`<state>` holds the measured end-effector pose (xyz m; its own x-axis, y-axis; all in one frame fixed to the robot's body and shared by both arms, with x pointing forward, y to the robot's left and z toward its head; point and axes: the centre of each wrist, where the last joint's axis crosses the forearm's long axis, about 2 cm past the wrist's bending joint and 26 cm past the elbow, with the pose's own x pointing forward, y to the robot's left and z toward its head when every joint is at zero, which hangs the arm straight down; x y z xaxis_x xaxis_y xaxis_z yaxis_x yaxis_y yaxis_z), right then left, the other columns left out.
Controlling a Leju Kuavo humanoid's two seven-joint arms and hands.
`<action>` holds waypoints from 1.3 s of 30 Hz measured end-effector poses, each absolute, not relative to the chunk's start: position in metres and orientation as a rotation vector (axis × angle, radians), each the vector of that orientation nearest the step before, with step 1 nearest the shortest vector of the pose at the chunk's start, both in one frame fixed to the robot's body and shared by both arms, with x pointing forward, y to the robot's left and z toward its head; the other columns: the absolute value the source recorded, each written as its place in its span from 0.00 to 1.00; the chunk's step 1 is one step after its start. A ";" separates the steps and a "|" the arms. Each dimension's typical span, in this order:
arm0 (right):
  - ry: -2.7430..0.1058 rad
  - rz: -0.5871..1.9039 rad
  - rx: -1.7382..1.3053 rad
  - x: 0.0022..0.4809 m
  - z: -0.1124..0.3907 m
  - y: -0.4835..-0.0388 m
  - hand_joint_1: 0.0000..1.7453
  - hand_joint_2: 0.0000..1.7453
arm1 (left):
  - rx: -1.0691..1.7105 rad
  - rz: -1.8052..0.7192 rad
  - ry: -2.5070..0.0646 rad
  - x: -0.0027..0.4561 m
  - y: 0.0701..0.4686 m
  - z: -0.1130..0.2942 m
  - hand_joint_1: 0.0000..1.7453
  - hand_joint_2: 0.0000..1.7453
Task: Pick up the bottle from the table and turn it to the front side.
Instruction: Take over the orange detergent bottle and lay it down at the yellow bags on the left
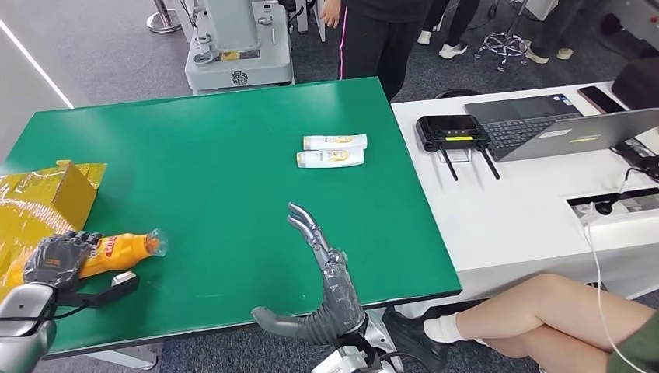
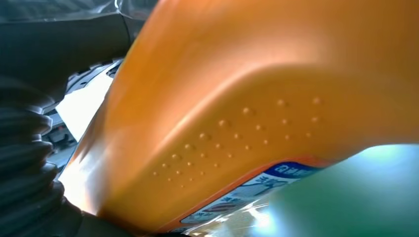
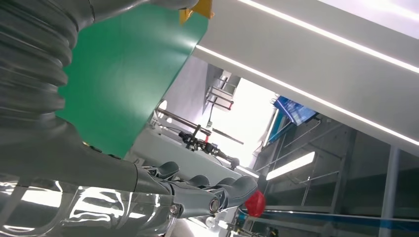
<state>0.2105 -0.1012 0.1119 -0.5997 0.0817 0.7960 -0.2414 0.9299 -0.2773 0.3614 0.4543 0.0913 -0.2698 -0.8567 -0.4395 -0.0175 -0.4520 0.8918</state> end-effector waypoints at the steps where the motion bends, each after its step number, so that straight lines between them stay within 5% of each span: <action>1: -2.171 0.450 0.113 0.211 0.112 -0.101 0.00 1.00 | 1.377 -1.783 -1.104 0.360 0.459 0.092 1.00 1.00; 29: -2.175 0.458 0.118 0.212 0.111 -0.101 0.00 1.00 | 1.421 -1.758 -1.074 0.345 0.484 0.089 0.99 1.00; 33: -2.175 0.459 0.118 0.212 0.111 -0.101 0.00 1.00 | 1.421 -1.757 -1.074 0.345 0.484 0.089 0.02 1.00; 39: -2.175 0.459 0.118 0.212 0.111 -0.101 0.00 1.00 | 1.425 -1.734 -1.070 0.345 0.481 0.087 0.00 1.00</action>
<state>0.2115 -0.1008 0.1112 -0.6050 0.0799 0.7922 -0.2471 0.9270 -0.2822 0.3451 0.4806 0.0868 -0.2045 -0.8670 -0.4544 -0.0174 -0.4610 0.8872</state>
